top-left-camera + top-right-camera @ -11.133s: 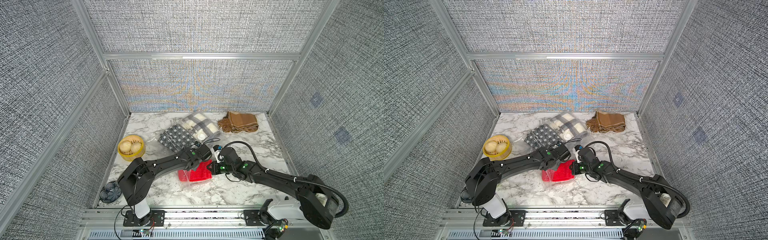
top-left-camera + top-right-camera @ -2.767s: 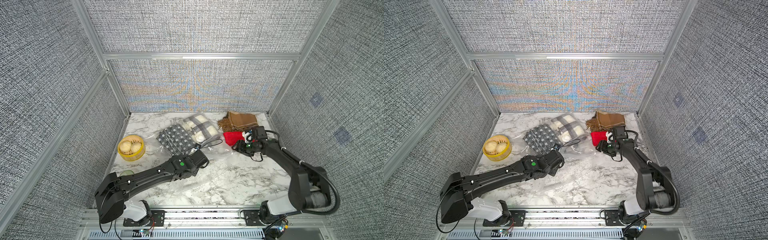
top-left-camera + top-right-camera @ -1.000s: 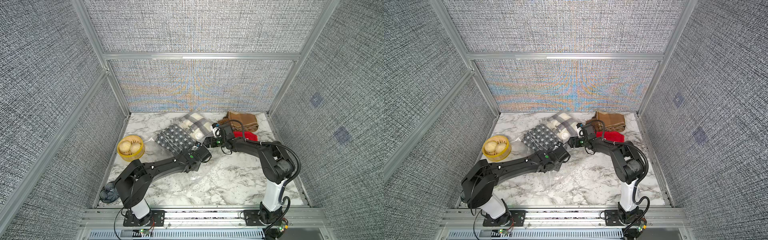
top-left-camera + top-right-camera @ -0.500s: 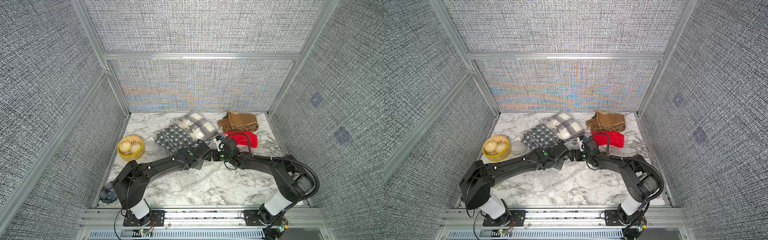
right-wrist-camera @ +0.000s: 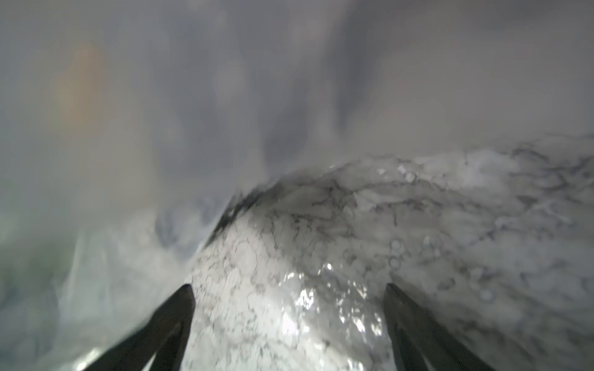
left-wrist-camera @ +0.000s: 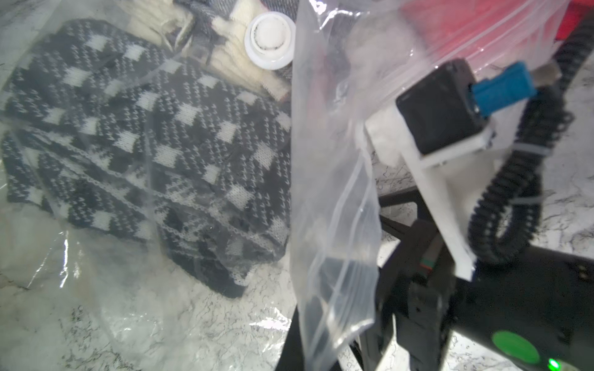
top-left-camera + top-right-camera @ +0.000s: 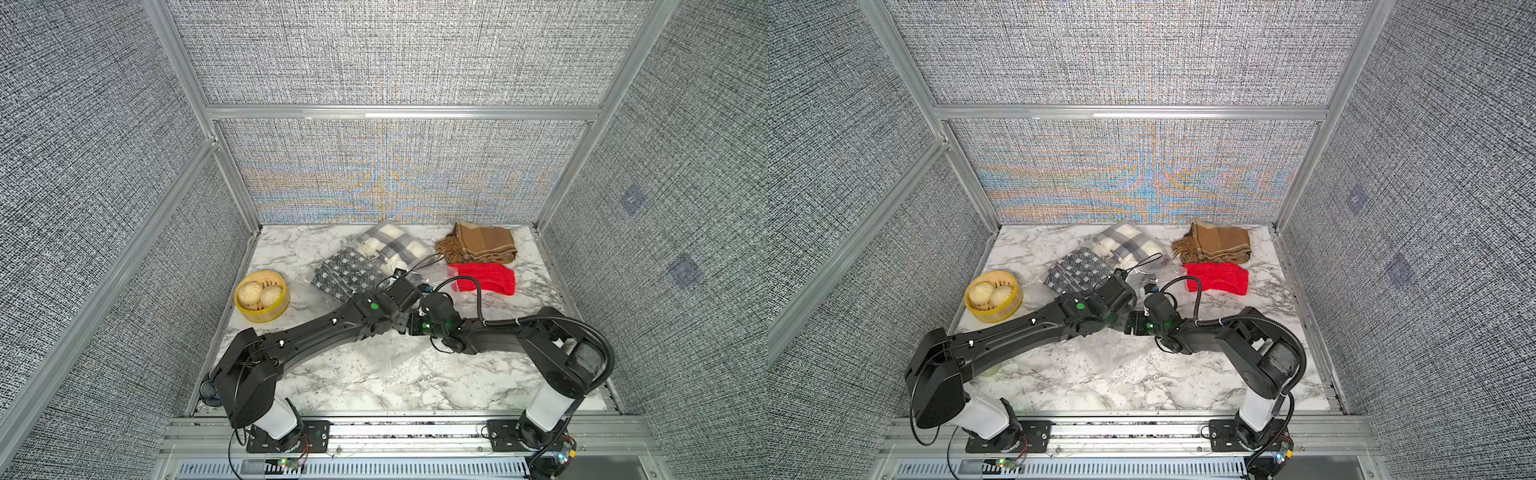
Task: Take the scarf out of the vacuum bag
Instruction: Take out the scarf from the vacuum bag.
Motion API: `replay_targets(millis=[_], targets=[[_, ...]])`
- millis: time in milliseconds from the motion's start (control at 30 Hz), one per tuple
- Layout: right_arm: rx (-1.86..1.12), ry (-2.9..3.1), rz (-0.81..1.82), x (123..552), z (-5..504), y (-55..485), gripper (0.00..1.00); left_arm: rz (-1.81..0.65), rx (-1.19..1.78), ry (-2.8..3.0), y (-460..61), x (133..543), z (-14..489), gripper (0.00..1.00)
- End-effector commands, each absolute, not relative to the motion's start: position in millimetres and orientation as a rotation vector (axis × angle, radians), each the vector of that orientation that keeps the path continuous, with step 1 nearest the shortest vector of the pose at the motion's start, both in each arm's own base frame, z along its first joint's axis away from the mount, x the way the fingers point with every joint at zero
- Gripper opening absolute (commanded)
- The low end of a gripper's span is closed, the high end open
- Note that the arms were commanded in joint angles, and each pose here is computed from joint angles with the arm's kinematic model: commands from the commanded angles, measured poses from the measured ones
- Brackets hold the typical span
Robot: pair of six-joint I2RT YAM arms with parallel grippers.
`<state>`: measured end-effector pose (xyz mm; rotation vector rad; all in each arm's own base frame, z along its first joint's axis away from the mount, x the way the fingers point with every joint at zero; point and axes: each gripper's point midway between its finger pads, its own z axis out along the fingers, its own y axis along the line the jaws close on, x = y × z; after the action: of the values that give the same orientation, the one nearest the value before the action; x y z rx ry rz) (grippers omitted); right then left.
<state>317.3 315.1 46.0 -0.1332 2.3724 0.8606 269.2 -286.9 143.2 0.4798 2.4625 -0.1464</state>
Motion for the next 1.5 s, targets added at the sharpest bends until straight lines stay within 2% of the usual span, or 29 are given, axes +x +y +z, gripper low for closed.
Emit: replay_targets(millis=[0, 433, 700, 1067, 1233, 1333, 1433, 1467], targets=[[-0.038, 2.317, 0.873, 334.5, 48.5, 322.7, 0.99, -0.157, 0.484, 2.428, -286.1, 271.3, 150.2, 0.0], [-0.03, 2.209, 0.983, 340.1, 40.7, 352.8, 0.98, -0.254, 0.489, 2.348, -278.0, 258.6, 181.4, 0.0], [0.084, 2.103, 0.937, 308.0, 53.2, 306.5, 0.99, -0.272, 0.504, 2.336, -280.0, 256.8, 181.2, 0.0], [0.153, 2.06, 0.998, 345.0, 48.0, 335.3, 0.99, -0.288, 0.525, 2.352, -285.1, 254.5, 176.1, 0.0], [0.136, 2.109, 1.039, 356.0, 28.4, 365.1, 0.98, -0.245, 0.517, 2.33, -278.9, 257.9, 179.3, 0.0], [0.105, 2.112, 1.085, 360.7, 24.1, 382.0, 0.85, -0.239, 0.514, 2.333, -277.7, 258.0, 179.5, 0.0], [0.068, 2.102, 1.075, 364.7, 26.4, 388.1, 0.52, -0.247, 0.505, 2.327, -276.7, 257.5, 182.5, 0.0], [0.068, 2.093, 1.062, 367.2, 27.4, 386.4, 0.44, -0.245, 0.502, 2.323, -275.6, 257.7, 183.1, 0.0]])
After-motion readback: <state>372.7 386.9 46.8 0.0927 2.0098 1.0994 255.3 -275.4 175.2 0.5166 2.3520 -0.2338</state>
